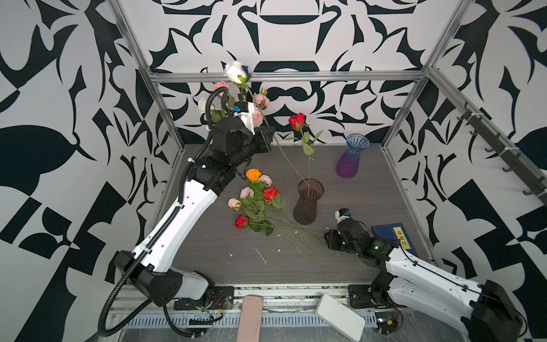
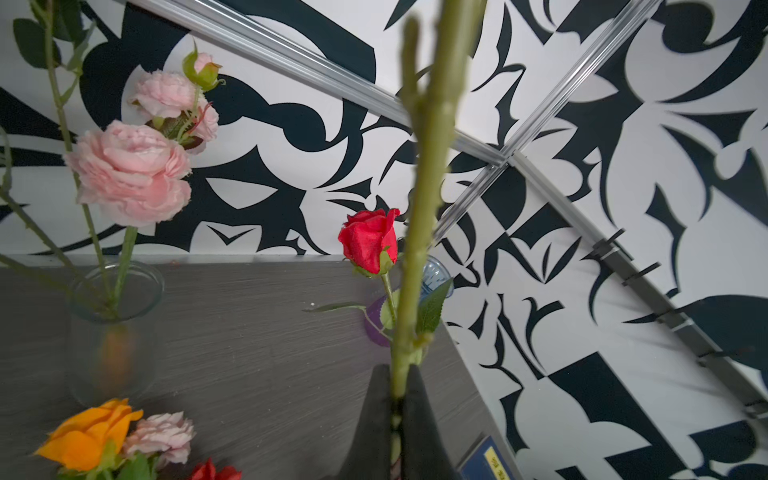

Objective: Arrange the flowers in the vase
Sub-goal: 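Lower the white rose stem into the pink glass vase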

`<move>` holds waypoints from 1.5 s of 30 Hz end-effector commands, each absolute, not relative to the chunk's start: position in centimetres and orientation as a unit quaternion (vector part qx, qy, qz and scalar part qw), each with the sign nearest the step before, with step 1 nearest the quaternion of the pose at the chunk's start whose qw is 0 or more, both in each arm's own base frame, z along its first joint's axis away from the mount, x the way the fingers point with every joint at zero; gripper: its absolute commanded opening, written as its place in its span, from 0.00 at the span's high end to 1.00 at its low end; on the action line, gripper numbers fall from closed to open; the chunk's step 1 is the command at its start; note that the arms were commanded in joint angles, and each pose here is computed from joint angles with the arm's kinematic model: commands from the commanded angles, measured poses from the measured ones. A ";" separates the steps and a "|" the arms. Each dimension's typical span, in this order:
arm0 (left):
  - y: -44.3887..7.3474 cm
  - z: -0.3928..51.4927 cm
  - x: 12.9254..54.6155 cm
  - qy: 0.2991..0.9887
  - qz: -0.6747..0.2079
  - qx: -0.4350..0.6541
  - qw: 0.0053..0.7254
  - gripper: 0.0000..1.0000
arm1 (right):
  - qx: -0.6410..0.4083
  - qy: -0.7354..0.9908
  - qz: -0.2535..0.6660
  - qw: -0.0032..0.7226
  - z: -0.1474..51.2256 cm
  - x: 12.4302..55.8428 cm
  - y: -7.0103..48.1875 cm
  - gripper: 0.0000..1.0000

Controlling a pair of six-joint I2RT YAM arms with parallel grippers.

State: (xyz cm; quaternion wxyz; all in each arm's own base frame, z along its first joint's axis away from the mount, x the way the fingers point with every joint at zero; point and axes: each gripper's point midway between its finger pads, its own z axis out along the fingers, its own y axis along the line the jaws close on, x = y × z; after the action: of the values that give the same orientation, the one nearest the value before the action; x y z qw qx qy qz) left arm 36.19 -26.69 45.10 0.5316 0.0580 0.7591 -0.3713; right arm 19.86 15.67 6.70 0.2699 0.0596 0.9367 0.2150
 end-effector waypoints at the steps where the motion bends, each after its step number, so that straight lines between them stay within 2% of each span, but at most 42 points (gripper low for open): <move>1: -27.7 44.7 36.6 0.763 -0.307 0.086 0.562 1.00 | 0.087 0.929 0.216 0.286 7.3 20.1 14.9 0.73; 11: -31.2 40.8 37.0 0.787 -0.276 0.094 0.544 1.00 | 0.119 0.919 0.219 0.305 7.3 19.6 13.5 0.74; 26: -35.0 37.0 34.7 0.809 -0.315 0.103 0.485 1.00 | 0.122 0.919 0.219 0.305 7.2 19.6 13.4 0.74; 45: -35.8 33.1 33.4 0.831 -0.377 0.063 0.404 1.00 | 0.143 0.914 0.230 0.302 6.8 19.2 13.1 0.74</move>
State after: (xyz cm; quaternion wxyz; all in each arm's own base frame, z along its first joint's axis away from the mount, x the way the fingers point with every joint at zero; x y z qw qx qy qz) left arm 33.64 -35.67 33.71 0.4296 0.0853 0.8291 -0.3475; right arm 18.89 13.43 6.56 0.2926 0.1281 0.9194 0.2296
